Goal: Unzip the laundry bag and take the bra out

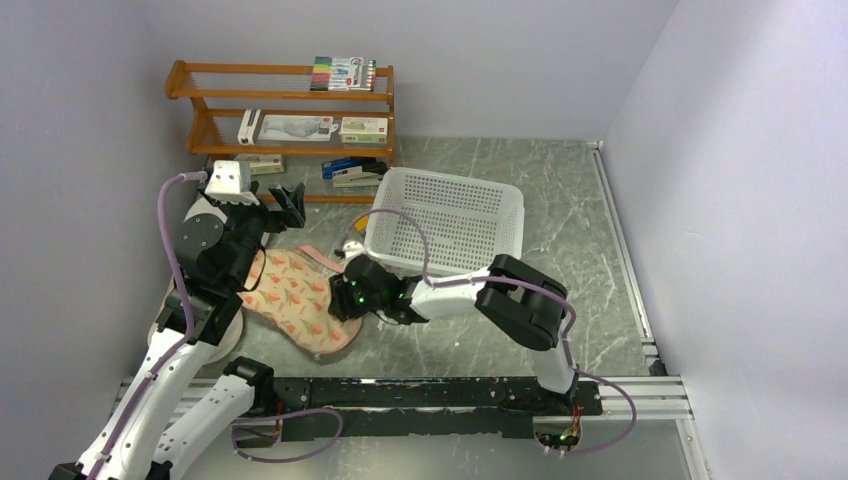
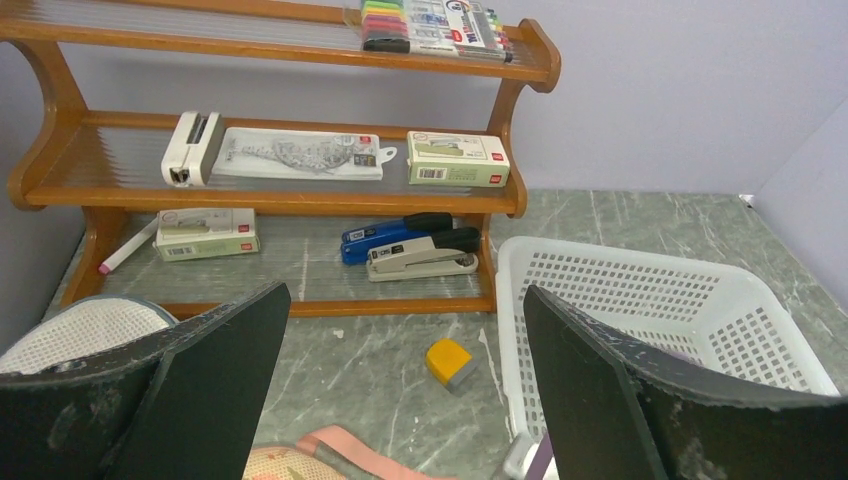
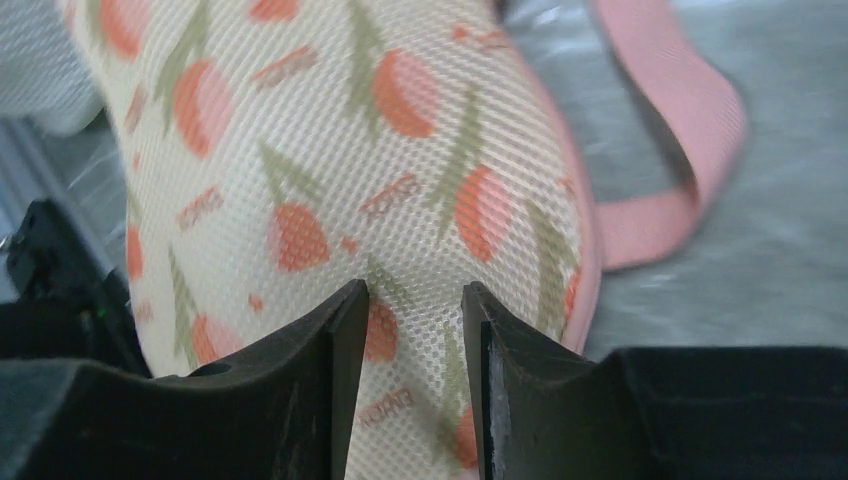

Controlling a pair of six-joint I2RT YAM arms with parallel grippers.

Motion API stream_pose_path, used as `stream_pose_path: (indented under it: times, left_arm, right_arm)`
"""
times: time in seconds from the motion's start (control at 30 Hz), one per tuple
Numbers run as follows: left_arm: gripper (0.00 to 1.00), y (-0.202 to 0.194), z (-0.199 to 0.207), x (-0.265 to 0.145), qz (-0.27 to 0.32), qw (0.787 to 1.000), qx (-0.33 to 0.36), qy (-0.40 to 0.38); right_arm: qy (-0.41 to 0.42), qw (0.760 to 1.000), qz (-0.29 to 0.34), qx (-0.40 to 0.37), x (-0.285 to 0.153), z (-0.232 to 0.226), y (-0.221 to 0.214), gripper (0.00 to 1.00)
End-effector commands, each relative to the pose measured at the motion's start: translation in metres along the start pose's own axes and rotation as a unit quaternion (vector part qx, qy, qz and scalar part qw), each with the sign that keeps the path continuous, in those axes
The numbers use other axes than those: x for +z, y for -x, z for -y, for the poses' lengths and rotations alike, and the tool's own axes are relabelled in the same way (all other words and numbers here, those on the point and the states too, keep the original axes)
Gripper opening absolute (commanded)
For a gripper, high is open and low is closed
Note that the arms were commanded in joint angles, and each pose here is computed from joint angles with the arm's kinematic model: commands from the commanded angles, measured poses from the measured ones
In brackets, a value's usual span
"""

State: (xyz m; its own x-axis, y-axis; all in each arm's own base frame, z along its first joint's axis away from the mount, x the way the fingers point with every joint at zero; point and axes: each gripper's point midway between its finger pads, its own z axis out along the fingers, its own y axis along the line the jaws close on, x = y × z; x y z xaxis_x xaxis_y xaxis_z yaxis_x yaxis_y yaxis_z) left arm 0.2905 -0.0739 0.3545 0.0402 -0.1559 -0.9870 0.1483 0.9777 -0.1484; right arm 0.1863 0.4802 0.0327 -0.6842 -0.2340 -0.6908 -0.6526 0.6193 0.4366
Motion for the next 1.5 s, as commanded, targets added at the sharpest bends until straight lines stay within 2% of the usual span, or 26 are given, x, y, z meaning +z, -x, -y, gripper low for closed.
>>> stream_pose_path:
  times: [0.0,0.17,0.27,0.43,0.6,0.77,1.03,1.23,1.3,1.47]
  left_arm:
    - [0.99,0.008,0.004,0.003,0.012,1.0,-0.007,-0.01]
    - [0.99,0.0,0.007,0.009,0.003,1.0,-0.006,-0.018]
    - [0.99,-0.004,0.012,0.011,-0.01,0.999,-0.004,-0.03]
    - [0.99,-0.009,0.014,0.014,-0.018,0.999,0.001,-0.034]
    - [0.99,-0.014,0.019,0.018,-0.024,0.999,-0.001,-0.048]
    - [0.99,-0.027,0.025,0.025,-0.052,0.997,0.0,-0.059]
    - [0.99,-0.029,0.02,0.025,-0.058,0.997,0.031,-0.039]
    - [0.99,-0.038,0.023,0.02,-0.067,0.996,0.051,-0.024]
    - [0.99,-0.048,0.032,0.017,-0.084,0.995,0.046,-0.041]
    - [0.99,-0.085,0.056,-0.008,-0.185,0.977,-0.002,-0.106]
  right_arm:
    - [-0.087,0.996,0.017,0.003,-0.012,0.063,0.018,0.41]
    - [-0.138,0.988,0.035,-0.058,-0.029,0.081,0.058,0.44]
    - [-0.123,0.987,0.063,-0.079,-0.049,0.069,0.079,0.52]
    - [-0.07,0.991,0.081,-0.085,-0.083,0.039,0.096,0.6]
    - [-0.02,0.994,0.09,-0.063,-0.105,0.023,0.086,0.68]
    - [0.019,0.993,0.099,-0.065,-0.123,0.023,0.057,0.76]
    - [0.041,0.994,0.073,-0.076,-0.129,0.011,0.0,0.78]
    - [0.007,0.998,0.069,0.002,-0.117,0.03,-0.012,0.79]
    - [0.003,0.997,0.076,0.02,-0.114,0.032,-0.012,0.79]
    - [-0.014,0.997,0.058,0.052,-0.098,0.038,-0.02,0.79]
